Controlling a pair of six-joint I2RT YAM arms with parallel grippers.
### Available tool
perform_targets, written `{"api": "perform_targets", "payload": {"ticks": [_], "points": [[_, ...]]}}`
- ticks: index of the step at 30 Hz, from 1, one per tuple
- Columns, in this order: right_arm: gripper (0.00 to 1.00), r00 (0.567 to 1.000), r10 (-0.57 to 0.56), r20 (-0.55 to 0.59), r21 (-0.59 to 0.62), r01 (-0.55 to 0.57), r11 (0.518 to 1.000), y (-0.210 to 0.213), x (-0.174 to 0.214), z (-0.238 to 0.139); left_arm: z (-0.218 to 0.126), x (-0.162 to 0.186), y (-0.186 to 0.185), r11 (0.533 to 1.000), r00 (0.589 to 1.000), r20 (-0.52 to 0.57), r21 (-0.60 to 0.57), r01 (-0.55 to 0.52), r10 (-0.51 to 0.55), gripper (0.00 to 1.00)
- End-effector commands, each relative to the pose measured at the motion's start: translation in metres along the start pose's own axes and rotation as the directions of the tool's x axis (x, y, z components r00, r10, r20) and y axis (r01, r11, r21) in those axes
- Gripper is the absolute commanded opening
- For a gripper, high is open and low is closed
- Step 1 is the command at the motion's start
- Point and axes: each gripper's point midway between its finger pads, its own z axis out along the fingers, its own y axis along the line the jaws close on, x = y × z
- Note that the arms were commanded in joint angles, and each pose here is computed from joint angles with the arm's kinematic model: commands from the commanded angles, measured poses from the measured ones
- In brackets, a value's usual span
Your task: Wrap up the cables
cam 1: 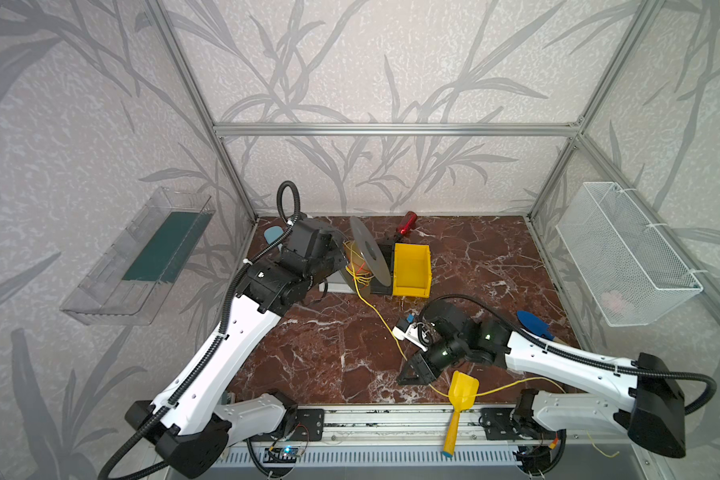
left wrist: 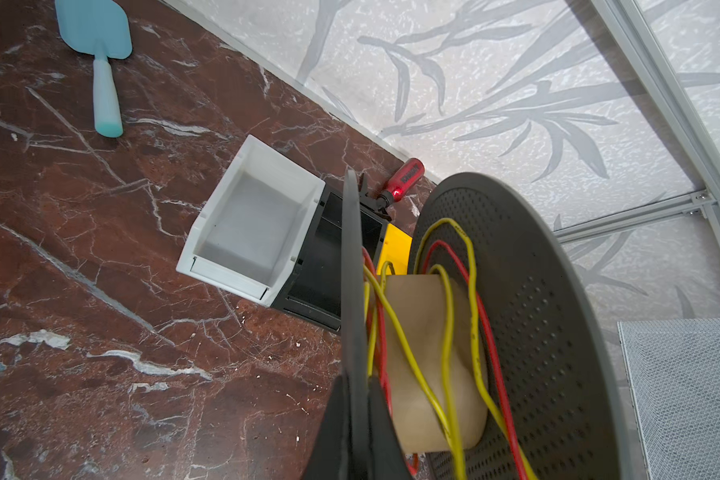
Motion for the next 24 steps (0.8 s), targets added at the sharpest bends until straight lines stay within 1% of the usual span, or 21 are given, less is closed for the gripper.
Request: {"api": "perform_targets", "payload": {"ticks": [1,2,3,6,8,9,11,12,13,15,17,19,23,24], "points": [[0.20,0.999,-0.030,0.011,-0.020,0.030,0.999,0.009,0.004,-0.006,-0.028,-0.034,-0.016,0.994,0.993,0.102,0.102,0.050,-0.060,0.00],[0.09,1.000,-0.021,0.000,-0.006,0.021,1.000,0.005,0.009,-0.007,-0.030,-0.036,-0.016,0.993,0.993,0.103,0.110,0.052,-0.064,0.00],[0.00,1.000,-0.014,-0.007,0.010,0.014,1.000,0.001,0.013,-0.008,-0.032,-0.040,-0.016,0.991,0.992,0.105,0.120,0.053,-0.065,0.00],[0.00,0.999,0.022,-0.037,0.070,-0.019,0.997,-0.016,0.030,-0.009,-0.040,-0.054,-0.020,0.979,0.994,0.081,0.198,0.053,-0.071,0.00],[0.00,0.998,0.052,-0.038,0.127,-0.047,0.991,-0.033,0.037,-0.010,-0.048,-0.064,-0.025,0.953,0.997,0.026,0.298,0.063,-0.074,0.00],[0.00,0.997,0.063,-0.034,0.137,-0.058,0.989,-0.039,0.037,-0.010,-0.053,-0.068,-0.030,0.931,0.997,0.003,0.359,0.067,-0.073,0.00],[0.00,0.994,0.105,-0.033,0.164,-0.098,0.982,-0.056,0.035,-0.011,-0.068,-0.070,-0.046,0.855,0.997,-0.057,0.513,0.069,-0.047,0.00],[0.00,0.991,0.133,-0.030,0.177,-0.126,0.976,-0.066,0.034,-0.012,-0.076,-0.069,-0.051,0.827,0.997,-0.071,0.559,0.060,-0.024,0.00],[0.00,0.985,0.169,-0.027,0.182,-0.161,0.970,-0.075,0.030,-0.014,-0.084,-0.067,-0.053,0.810,0.997,-0.073,0.585,0.036,0.008,0.00],[0.00,0.972,0.234,-0.034,0.194,-0.224,0.955,-0.094,0.022,-0.021,-0.100,-0.062,-0.049,0.806,0.997,-0.052,0.592,-0.020,0.062,0.00],[0.00,0.962,0.271,-0.032,0.218,-0.258,0.941,-0.107,0.011,-0.029,-0.116,-0.055,-0.048,0.781,0.994,-0.028,0.622,-0.063,0.102,0.00],[0.00,0.959,0.284,-0.007,0.236,-0.274,0.932,-0.116,-0.004,-0.038,-0.132,-0.045,-0.049,0.742,0.990,-0.001,0.662,-0.105,0.141,0.00],[0.00,0.956,0.293,0.036,0.259,-0.292,0.921,-0.131,-0.039,-0.065,-0.145,-0.012,-0.041,0.693,0.975,0.007,0.702,-0.165,0.224,0.00],[0.00,0.953,0.298,0.045,0.265,-0.299,0.917,-0.136,-0.048,-0.073,-0.146,-0.003,-0.036,0.687,0.970,0.005,0.705,-0.177,0.245,0.00]]}}
